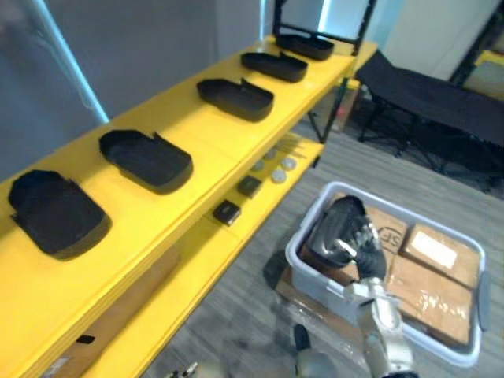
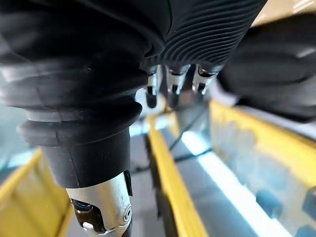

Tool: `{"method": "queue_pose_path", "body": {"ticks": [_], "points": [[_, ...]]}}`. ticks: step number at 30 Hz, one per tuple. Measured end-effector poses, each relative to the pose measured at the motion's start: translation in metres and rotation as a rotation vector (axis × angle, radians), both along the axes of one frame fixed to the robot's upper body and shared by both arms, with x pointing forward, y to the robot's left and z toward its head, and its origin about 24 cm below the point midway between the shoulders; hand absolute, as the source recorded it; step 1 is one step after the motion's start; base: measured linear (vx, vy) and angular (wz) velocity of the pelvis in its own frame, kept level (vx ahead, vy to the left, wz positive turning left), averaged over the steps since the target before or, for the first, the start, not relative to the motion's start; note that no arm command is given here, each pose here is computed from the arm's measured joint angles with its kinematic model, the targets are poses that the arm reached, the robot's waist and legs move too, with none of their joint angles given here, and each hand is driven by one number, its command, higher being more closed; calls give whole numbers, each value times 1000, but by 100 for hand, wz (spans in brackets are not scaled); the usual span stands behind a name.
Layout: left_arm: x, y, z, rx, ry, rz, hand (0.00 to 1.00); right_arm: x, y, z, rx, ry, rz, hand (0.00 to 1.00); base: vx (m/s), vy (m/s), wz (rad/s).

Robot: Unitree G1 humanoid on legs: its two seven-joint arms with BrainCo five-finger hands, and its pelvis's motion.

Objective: Walk over and take plastic housings, then place them on the shelf

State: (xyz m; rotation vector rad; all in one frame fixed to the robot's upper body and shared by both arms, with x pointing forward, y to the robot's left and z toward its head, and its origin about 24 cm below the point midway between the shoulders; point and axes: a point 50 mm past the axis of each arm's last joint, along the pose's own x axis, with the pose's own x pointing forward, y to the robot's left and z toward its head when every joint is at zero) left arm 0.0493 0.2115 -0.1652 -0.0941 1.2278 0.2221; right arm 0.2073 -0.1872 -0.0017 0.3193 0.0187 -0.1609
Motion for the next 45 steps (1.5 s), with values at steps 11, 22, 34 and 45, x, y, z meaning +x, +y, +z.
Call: {"method": "queue_pose_path", "body": {"ticks": [11, 22, 34, 45], "points": [[-27, 7, -3, 4, 65, 222, 0, 6, 36, -1, -31, -3, 85, 0, -76, -39, -50], [-27, -19, -7, -70, 33, 286, 0, 5, 7, -4, -161, 50, 47, 0, -87, -231, -29], [-9, -19, -1, -39, -60, 194, 0, 42, -70, 4, -186, 72, -314, 0, -65, 114, 5], [7, -25, 3, -110, -130, 211, 0, 143, -125, 128, -198, -109, -460, 0, -94, 50, 31]]}}
